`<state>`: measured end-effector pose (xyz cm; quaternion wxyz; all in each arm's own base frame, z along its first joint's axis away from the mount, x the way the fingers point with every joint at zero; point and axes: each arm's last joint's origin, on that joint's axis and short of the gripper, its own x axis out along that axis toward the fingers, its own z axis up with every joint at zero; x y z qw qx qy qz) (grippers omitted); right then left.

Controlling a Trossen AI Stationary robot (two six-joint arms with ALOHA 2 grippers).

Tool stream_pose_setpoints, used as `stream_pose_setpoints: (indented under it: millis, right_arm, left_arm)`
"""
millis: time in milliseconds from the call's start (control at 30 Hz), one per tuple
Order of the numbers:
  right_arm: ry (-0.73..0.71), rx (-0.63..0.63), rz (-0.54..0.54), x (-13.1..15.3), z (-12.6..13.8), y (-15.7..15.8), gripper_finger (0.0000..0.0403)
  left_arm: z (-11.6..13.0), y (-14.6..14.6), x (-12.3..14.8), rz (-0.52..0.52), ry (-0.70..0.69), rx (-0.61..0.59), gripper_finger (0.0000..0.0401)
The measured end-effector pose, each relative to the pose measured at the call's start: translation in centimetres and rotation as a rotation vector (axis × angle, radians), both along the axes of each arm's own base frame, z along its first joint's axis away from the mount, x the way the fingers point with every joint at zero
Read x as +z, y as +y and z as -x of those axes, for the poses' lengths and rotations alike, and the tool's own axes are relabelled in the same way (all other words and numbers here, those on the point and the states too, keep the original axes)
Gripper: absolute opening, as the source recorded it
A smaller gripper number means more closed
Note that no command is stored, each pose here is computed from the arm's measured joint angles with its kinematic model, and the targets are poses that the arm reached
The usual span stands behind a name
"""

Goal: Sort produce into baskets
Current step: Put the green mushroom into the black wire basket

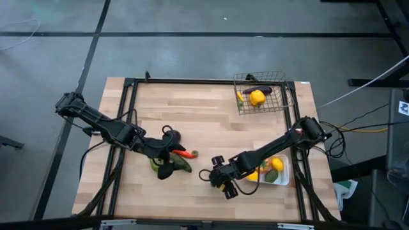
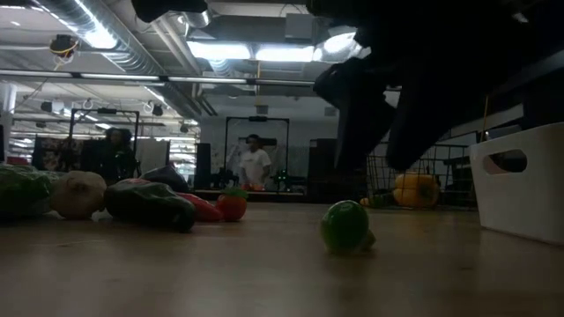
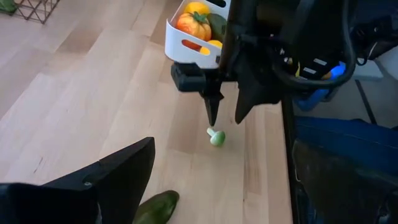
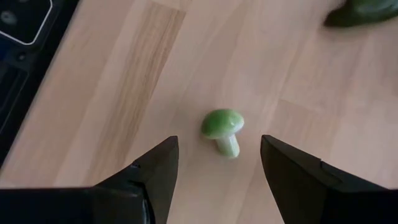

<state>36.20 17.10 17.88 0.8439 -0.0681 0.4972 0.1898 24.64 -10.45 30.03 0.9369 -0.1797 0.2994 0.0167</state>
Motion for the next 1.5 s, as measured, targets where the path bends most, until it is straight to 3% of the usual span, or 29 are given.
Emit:
stream_pose_setpoints:
  millis: [467, 1100, 1500]
  right_arm:
    - [-0.004, 0.019, 0.02, -2.6, -1.0, 0.4, 0.0225]
    - [0.001, 0.024, 0.016, -3.8, -1.3, 0.6, 0.0224]
    - [0.001, 0.024, 0.016, -3.8, -1.3, 0.6, 0.0134]
  left_arm:
    - [-0.1, 0.0, 0.1, -0.005, -0.011, 0.016, 0.0375]
    - [-0.1, 0.0, 0.2, -0.004, -0.024, 0.02, 0.0375]
    - [-0.1, 0.0, 0.2, -0.005, -0.024, 0.019, 0.0375]
